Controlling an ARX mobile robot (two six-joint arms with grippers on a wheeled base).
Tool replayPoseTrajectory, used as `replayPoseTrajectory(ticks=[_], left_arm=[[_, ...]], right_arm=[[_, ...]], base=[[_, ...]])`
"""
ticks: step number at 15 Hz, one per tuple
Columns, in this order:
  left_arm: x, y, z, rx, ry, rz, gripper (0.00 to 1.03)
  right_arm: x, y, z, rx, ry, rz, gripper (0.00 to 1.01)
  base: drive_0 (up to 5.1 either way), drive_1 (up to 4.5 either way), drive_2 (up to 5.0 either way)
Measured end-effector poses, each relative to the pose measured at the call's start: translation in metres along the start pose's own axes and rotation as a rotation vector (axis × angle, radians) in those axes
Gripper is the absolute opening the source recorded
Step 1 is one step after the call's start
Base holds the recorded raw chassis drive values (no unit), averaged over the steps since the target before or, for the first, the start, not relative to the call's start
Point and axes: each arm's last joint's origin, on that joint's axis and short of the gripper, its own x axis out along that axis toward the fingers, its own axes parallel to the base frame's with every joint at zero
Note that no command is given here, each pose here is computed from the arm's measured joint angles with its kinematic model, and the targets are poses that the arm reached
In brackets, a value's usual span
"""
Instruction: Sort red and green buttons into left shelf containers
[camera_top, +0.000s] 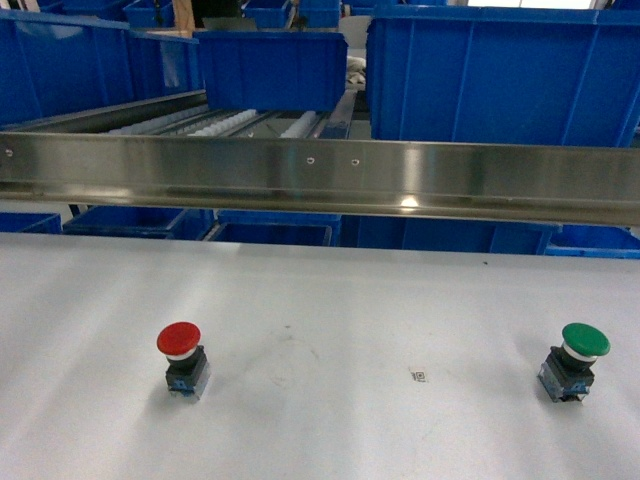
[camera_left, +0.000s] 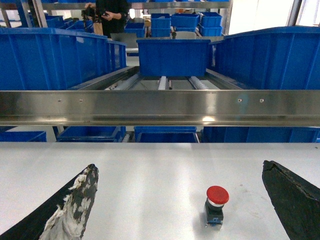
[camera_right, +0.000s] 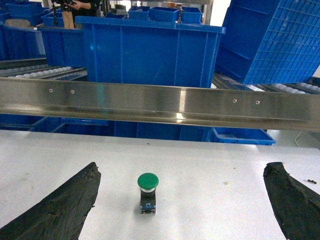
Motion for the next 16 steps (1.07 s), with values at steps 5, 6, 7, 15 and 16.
replayPoseTrajectory(ticks=[5,6,7,15,16], left_arm=[[0.0,0.0,0.0,0.0,0.0,0.0,0.98],[0.0,0.0,0.0,0.0,0.0,0.0,0.98],[0.0,0.0,0.0,0.0,0.001,0.0,0.98],[0.004,0.0,0.005,0.0,-0.045,0.003,0.98],[0.013,0.002,0.005,-0.001,-0.03,0.008,0.98]], right_arm=[[0.0,0.0,0.0,0.0,0.0,0.0,0.98],[0.0,0.0,0.0,0.0,0.0,0.0,0.98],[0.0,0.0,0.0,0.0,0.0,0.0,0.98],[0.009,0.003,0.009,-0.036,-0.084,0.07,0.98],[0.021,0.001,0.01,-0.05,-0.079,0.063,0.98]], base=[[0.0,0.0,0.0],[0.0,0.0,0.0],[0.0,0.0,0.0],[0.0,0.0,0.0],[0.0,0.0,0.0]])
